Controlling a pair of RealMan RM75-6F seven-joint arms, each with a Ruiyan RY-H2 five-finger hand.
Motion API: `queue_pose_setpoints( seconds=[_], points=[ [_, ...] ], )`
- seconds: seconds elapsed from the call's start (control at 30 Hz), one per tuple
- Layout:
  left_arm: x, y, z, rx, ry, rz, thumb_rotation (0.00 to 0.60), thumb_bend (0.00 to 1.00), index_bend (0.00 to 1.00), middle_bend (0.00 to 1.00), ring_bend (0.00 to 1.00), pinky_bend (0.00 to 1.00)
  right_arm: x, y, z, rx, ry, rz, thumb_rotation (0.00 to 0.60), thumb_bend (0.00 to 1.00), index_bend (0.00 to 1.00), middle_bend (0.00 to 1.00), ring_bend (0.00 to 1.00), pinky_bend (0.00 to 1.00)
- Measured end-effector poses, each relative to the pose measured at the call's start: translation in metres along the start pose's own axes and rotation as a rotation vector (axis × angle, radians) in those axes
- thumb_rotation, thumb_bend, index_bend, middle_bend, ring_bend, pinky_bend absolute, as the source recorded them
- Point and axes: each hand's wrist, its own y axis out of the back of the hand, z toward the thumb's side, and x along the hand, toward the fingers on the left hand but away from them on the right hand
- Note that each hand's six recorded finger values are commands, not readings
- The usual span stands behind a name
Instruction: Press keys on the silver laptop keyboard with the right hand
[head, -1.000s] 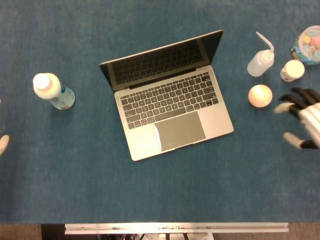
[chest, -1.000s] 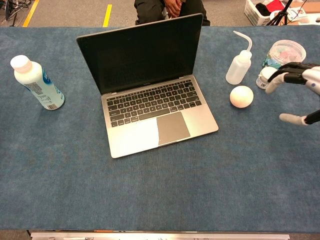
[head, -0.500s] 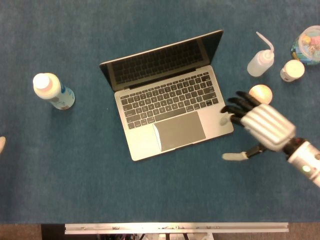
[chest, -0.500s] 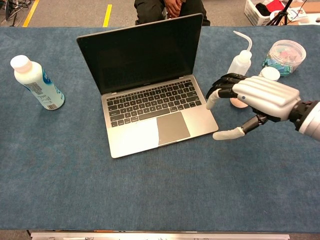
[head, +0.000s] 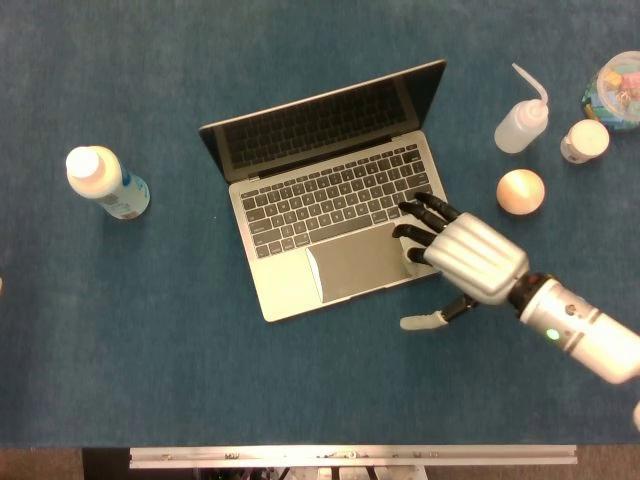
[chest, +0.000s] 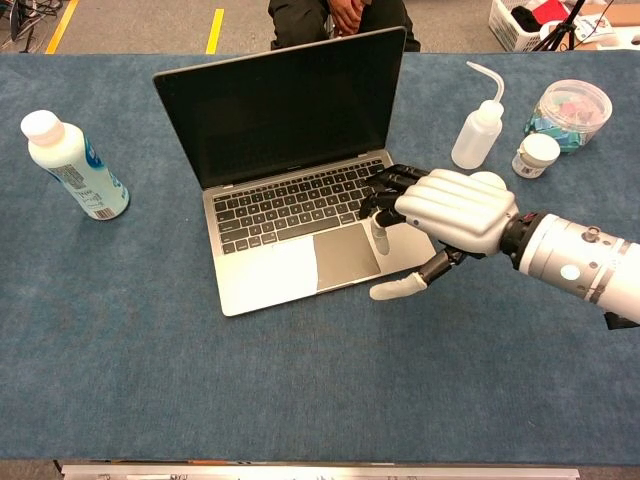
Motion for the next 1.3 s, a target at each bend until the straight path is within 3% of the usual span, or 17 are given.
queue_pose_setpoints(
  seconds=[0.67, 1.3],
  points=[
    [-0.004, 0.005, -0.010, 0.002, 0.023, 0.013, 0.600, 0.25, 0.23, 0.16, 0.09, 0.08, -0.039, -0.033, 0.014, 0.180, 0.016, -0.022, 0.167, 0.00, 0.50, 0.21, 0.03, 0.00],
    [-0.003, 0.003, -0.009, 0.006, 0.023, 0.008, 0.600, 0.25, 0.23, 0.16, 0.09, 0.08, -0.043, -0.042, -0.002, 0.171, -0.042, 0.000, 0.165, 0.00, 0.50, 0.19, 0.03, 0.00]
  ],
)
